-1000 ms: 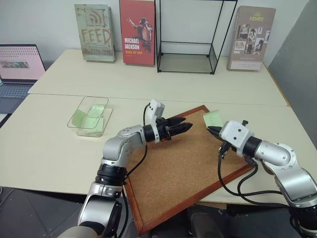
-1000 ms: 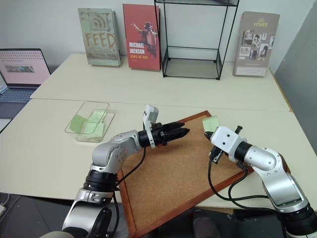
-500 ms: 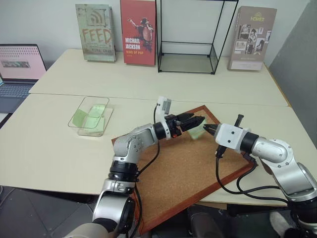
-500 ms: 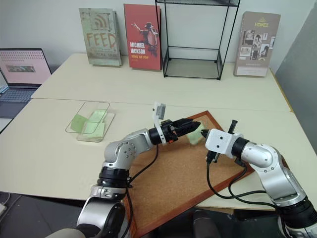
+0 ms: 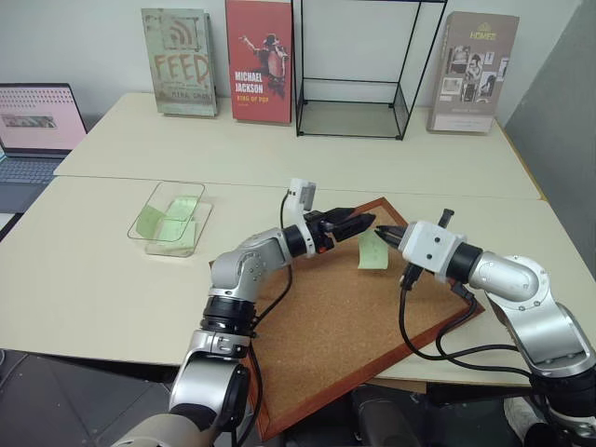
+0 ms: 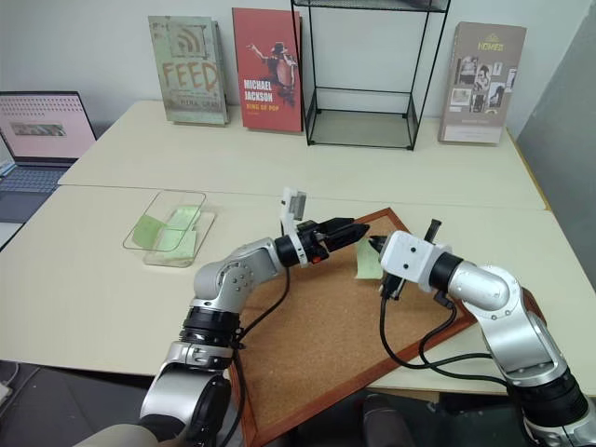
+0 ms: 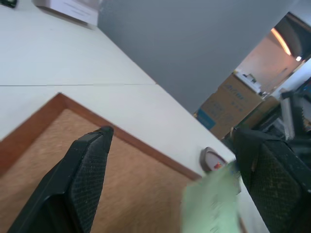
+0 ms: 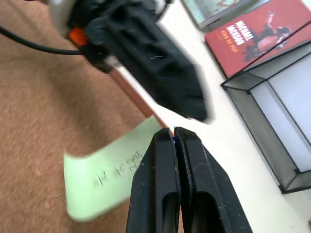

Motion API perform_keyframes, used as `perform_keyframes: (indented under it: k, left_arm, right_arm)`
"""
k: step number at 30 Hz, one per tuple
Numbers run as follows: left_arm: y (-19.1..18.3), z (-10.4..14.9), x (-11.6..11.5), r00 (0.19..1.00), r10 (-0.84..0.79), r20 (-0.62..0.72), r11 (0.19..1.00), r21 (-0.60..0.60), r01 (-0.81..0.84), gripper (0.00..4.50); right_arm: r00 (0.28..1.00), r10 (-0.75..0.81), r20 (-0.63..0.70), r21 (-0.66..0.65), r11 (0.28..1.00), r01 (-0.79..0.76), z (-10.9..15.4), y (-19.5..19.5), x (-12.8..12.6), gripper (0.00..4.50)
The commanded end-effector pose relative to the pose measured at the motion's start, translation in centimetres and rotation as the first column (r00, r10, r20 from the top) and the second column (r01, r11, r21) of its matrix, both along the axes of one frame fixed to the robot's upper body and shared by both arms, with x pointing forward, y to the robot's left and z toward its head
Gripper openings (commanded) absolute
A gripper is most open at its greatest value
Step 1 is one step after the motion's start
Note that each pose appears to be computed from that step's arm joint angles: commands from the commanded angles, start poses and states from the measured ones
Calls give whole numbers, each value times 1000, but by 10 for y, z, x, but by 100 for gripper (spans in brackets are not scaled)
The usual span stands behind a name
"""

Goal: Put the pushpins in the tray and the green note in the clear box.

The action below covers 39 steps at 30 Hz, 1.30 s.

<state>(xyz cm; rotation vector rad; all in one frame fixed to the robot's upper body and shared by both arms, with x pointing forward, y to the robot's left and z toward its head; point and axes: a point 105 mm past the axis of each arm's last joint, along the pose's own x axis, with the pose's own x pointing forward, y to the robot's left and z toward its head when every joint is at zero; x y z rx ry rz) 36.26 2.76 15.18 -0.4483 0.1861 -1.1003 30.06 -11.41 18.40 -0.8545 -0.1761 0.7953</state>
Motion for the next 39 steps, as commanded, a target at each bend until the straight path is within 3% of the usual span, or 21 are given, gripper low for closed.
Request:
perform_keyframes:
  k: [1, 9, 18, 27, 37, 39]
  left_arm:
    - [4, 12, -15, 991, -119, 63, 992, -28, 121, 415]
    - [-10, 6, -37, 965, -251, 75, 968, -10, 252, 415]
    - [-22, 8, -24, 976, -203, 82, 977, -44, 207, 415]
    - [-19, 10, -22, 977, -199, 72, 976, -73, 204, 213]
    - [-16, 7, -28, 976, -208, 68, 974, -78, 213, 20]
    - [-13, 7, -30, 977, -202, 66, 975, -80, 207, 4]
  right_arm:
    - [998, -12, 65, 45, 999, 10, 25, -2, 1, 0]
    - [999, -8, 50, 122, 993, 1, 38, 7, 2, 0]
    - [1000, -8, 27, 168, 986, 3, 42, 13, 0, 0]
    - [1000, -9, 23, 186, 983, 5, 44, 16, -1, 0]
    - [1000, -23, 9, 236, 971, 20, 43, 18, -7, 0]
    - [1000, -19, 4, 252, 968, 17, 42, 22, -11, 0]
